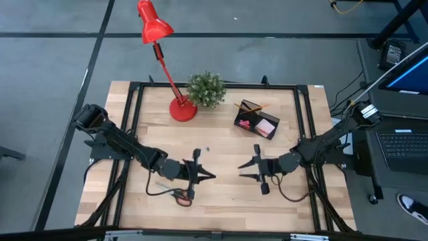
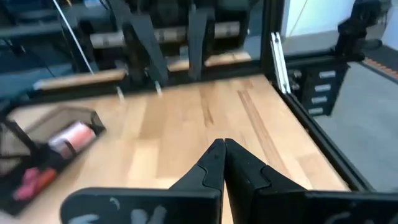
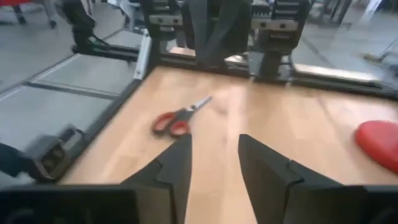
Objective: Pick and place office supplies into organizer
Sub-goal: Put the black scissors into the black desk organizer
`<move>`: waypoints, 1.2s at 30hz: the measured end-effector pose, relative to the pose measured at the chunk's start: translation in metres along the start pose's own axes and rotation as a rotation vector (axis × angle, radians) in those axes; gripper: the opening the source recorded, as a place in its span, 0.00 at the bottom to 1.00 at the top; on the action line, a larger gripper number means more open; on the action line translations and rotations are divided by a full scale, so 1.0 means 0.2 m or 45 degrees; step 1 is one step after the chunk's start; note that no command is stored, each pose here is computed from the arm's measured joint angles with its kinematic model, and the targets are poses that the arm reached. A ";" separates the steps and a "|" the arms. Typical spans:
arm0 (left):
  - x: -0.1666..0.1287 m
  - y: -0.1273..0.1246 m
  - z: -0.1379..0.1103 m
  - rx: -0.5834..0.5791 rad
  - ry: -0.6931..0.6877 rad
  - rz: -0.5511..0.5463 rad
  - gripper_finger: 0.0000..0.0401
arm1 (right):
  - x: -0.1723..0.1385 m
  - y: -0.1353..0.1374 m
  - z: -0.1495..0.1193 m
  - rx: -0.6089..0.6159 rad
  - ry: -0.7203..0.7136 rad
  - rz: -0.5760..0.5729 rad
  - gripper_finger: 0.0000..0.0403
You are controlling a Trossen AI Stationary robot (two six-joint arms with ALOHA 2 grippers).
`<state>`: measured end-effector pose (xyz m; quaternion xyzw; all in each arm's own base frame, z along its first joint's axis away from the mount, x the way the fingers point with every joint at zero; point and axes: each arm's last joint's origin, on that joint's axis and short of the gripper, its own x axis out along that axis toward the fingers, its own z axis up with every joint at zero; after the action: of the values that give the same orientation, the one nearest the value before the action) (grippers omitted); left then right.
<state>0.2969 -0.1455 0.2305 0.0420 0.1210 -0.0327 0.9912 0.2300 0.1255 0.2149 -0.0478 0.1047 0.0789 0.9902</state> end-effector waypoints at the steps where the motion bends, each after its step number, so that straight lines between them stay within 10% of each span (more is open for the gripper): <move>1: -0.01 -0.02 0.00 -0.010 0.025 0.001 0.01 | 0.00 0.02 0.02 0.020 0.006 0.013 0.34; 19: -0.23 -0.24 0.10 -0.101 0.712 0.046 0.03 | 0.23 0.31 0.09 -0.174 0.026 -0.096 0.34; 36: -0.21 -0.21 0.04 -0.002 0.909 -0.029 0.33 | 0.35 0.32 0.05 -0.062 0.046 -0.145 0.34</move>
<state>0.2540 -0.1860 0.2447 0.0488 0.4603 -0.0270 0.8860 0.2882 0.1988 0.2044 -0.0792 0.1177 0.0242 0.9896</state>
